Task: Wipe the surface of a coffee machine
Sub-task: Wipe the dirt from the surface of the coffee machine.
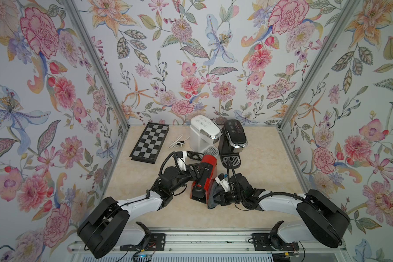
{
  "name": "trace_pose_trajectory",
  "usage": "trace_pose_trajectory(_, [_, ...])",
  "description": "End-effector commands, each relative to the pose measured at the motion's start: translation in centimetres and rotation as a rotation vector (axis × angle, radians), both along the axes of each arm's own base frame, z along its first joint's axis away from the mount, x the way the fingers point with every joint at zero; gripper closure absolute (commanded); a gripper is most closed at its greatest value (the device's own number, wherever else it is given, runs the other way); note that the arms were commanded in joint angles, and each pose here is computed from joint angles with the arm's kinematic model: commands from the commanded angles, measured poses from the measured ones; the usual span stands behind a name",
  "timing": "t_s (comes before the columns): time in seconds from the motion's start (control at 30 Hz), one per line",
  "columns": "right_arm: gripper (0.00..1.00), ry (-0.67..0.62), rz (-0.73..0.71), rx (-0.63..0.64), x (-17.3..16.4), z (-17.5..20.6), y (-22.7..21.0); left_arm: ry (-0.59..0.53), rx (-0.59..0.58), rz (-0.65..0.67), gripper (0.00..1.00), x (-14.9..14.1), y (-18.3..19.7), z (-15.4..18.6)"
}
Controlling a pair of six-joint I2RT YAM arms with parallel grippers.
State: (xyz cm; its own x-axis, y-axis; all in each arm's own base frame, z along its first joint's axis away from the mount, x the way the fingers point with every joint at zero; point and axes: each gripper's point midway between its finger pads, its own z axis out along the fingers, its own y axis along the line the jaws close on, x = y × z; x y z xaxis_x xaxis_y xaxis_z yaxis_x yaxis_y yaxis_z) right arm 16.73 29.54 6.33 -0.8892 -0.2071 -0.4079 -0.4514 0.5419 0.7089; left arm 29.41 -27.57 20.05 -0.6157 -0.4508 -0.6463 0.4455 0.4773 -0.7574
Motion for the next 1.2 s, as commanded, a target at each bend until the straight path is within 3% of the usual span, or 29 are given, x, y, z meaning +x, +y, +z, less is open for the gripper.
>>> trace_pose_trajectory(0.0, [1.00,-0.088,0.117,0.184,-1.2,6.4,3.4,0.062,0.045,-0.081,0.33,-1.6,-1.1,-2.6])
trace_pose_trajectory(0.2, [1.00,-0.141,0.129,0.230,-1.5,9.8,4.0,0.059,0.039,-0.075,0.33,-1.6,-0.9,-2.5])
trace_pose_trajectory(0.33, [1.00,-0.173,0.106,0.214,-1.0,9.9,3.6,0.057,0.036,-0.077,0.33,-1.7,-0.9,-2.4])
trace_pose_trajectory(0.53, [1.00,-0.150,0.003,0.160,1.7,7.8,1.0,0.055,0.035,-0.079,0.33,-2.0,-0.7,-2.3])
trace_pose_trajectory(0.9, [1.00,-0.234,-0.100,0.116,6.7,9.1,-1.9,0.057,0.036,-0.076,0.33,-2.0,-0.7,-2.4])
trace_pose_trajectory(1.17, [1.00,-0.319,-0.071,0.181,8.3,14.0,-0.5,0.055,0.043,-0.074,0.33,-2.0,-0.6,-2.1])
